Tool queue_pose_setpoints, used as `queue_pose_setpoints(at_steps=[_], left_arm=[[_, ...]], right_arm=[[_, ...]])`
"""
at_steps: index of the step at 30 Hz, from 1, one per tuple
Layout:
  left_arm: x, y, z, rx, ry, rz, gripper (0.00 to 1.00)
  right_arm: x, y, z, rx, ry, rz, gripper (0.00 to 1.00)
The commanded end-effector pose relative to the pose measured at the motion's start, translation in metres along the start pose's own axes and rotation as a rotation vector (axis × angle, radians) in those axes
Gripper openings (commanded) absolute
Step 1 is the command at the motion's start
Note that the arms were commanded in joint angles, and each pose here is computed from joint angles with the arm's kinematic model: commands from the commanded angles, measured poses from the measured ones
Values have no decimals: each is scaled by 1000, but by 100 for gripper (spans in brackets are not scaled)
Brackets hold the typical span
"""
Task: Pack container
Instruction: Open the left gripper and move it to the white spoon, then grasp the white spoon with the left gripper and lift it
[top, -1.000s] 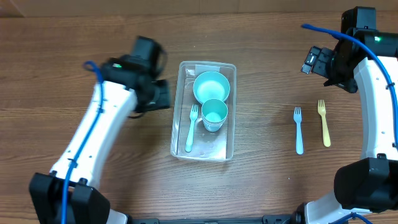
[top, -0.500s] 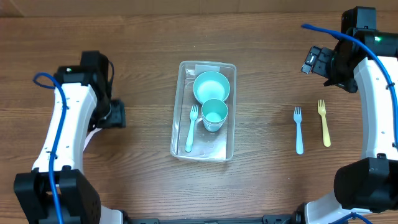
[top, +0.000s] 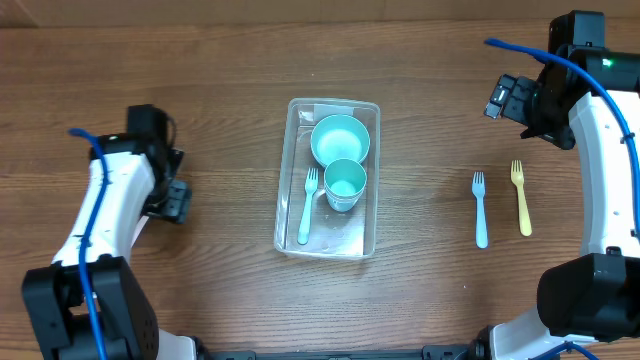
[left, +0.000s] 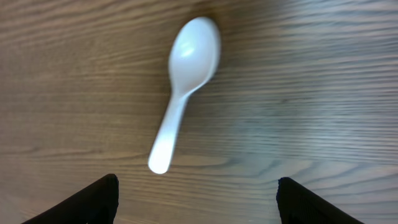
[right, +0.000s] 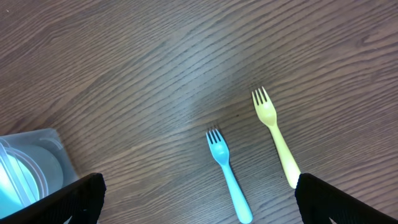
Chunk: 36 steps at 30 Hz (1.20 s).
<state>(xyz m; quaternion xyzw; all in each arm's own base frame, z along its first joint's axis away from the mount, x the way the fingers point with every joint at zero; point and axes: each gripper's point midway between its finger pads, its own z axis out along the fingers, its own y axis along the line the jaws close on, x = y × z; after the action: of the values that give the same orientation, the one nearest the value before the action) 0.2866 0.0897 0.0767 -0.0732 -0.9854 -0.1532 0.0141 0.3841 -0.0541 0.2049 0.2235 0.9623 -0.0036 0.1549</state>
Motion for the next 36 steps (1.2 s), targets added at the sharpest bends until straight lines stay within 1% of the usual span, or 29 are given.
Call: queue_pose_setpoints(at_steps=[1, 5, 8, 9, 14, 19, 23, 28, 31, 34, 36], left_arm=[[3, 7, 8, 122, -32, -4, 80], [2, 23, 14, 149, -73, -51, 75], [-6, 26, 18, 193, -122, -65, 75], [-8, 27, 19, 193, -130, -69, 78], [-13, 27, 31, 195, -130, -28, 80], [-12, 18, 52, 228, -76, -5, 82], [-10, 11, 68, 255, -37, 17, 80], [-8, 8, 73, 265, -21, 43, 81], [-9, 3, 71, 296, -35, 70, 83], [-14, -7, 68, 352, -79, 139, 82], [-16, -8, 70, 357, -85, 153, 82]], right_arm=[[-7, 0, -14, -9, -48, 7, 100], [-7, 0, -14, -9, -48, 7, 100], [-7, 0, -14, -10, -48, 7, 100], [-7, 0, -14, -9, -48, 7, 100], [-7, 0, -14, -9, -48, 7, 100], [-7, 0, -14, -9, -48, 7, 100], [-7, 0, -14, -10, -48, 7, 100], [-7, 0, -14, -9, -48, 7, 100], [-7, 0, -14, -10, -48, 7, 100], [-7, 0, -14, -9, -48, 7, 100], [-7, 0, -14, -9, -48, 7, 100]])
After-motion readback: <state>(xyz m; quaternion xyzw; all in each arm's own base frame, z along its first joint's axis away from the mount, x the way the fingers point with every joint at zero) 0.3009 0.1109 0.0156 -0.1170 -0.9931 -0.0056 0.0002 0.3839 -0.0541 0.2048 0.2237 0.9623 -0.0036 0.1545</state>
